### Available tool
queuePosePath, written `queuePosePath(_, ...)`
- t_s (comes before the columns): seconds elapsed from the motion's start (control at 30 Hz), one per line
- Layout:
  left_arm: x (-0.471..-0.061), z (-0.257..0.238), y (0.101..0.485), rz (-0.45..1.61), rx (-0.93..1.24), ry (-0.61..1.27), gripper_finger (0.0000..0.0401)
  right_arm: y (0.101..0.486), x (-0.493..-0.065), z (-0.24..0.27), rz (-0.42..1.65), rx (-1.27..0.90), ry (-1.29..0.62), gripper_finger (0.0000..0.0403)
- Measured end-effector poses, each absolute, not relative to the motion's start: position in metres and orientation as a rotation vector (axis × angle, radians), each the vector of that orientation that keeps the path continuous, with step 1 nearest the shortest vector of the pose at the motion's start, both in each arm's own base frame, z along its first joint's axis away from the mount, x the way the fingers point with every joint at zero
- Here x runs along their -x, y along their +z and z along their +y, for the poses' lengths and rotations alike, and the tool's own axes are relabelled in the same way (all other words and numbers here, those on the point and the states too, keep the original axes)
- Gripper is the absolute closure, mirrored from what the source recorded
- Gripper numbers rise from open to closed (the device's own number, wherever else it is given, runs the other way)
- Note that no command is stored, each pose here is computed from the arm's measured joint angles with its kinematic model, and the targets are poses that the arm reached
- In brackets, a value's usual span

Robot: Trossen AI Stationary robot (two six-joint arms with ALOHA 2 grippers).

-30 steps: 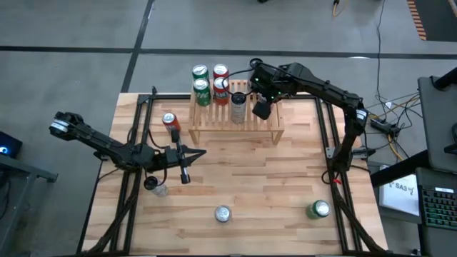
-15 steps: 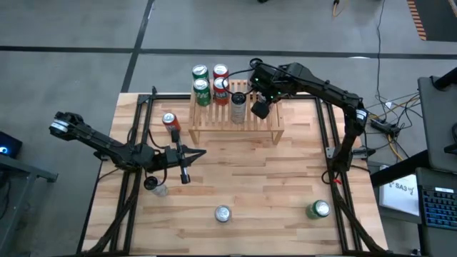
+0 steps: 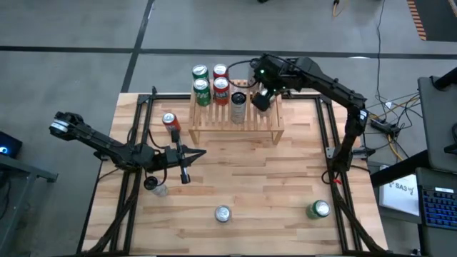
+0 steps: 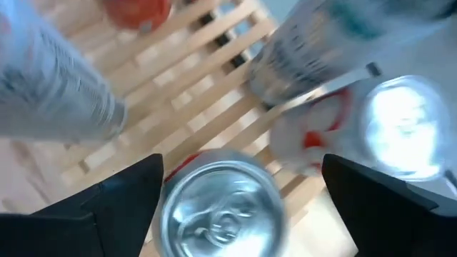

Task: Place canned beverage on shelf
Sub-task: Put the red silver soda can aligned with the other red silver soda can on the shelf

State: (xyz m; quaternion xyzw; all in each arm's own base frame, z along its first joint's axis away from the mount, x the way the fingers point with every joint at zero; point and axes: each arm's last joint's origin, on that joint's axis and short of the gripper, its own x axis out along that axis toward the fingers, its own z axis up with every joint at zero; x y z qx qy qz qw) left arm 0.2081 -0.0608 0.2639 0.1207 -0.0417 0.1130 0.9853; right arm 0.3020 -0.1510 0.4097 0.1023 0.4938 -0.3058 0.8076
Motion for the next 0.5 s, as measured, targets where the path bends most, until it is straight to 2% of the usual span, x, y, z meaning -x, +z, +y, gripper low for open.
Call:
queuePosePath(0.27, -0.208, -0.061, 0.264, -0.084, -0.242, 0.227, 0.0401, 0.453, -0.291, -0.14, 0.889, -0.182, -0.696, 0.0033)
queuePosePath(0.5, -0.208, -0.061, 0.264, -0.084, -0.242, 0.228, 0.0401, 0.464, -0.294, -0.112, 0.85, -0.136, -0.613, 0.0054)
